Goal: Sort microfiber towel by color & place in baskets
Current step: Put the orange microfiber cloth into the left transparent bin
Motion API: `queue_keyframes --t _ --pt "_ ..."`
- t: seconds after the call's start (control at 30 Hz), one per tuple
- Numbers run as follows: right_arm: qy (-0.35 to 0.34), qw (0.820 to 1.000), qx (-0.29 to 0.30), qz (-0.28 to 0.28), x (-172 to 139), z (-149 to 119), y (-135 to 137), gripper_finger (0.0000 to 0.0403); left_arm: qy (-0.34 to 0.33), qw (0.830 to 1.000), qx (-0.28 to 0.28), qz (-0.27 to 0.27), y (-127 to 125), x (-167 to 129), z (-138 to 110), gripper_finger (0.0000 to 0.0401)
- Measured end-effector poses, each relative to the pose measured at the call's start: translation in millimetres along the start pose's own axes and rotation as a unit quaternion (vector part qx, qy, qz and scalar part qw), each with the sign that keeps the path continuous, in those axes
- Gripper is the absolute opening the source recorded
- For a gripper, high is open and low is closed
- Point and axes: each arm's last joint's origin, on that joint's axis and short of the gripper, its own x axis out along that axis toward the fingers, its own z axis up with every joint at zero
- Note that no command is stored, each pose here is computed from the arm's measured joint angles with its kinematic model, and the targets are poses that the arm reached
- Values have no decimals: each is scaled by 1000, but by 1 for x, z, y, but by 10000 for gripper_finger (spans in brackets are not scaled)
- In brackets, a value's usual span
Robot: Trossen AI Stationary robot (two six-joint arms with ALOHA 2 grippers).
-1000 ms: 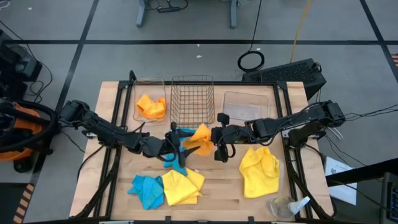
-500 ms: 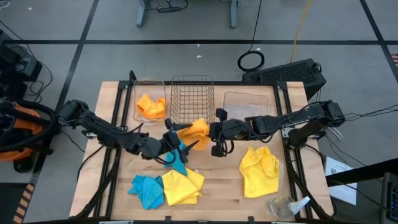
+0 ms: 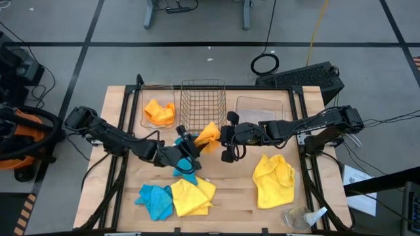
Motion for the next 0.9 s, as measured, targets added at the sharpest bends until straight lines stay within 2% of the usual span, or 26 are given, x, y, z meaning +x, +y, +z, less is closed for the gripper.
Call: queue_keyframes --t 0.07,0.13,0.37,0.5,0.7,0.9 --pt "6 1000 5 2 0 -1 1 41 3 1000 4 -1 1 -1 0 52" --pt "12 1000 14 2 -1 -2 2 67 7 1000 7 -2 5 -5 1 17" --pt "62 997 10 -47 -1 -13 -2 183 6 1000 7 -3 33 -31 16 7" --pt "80 995 32 -59 -2 -17 -2 226 15 1000 10 13 60 -48 21 6" --pt "91 994 39 -43 -7 -20 11 244 76 990 -8 121 113 -69 11 5" --pt "86 996 23 -16 -14 -21 31 235 152 962 -30 224 160 -80 -10 4"
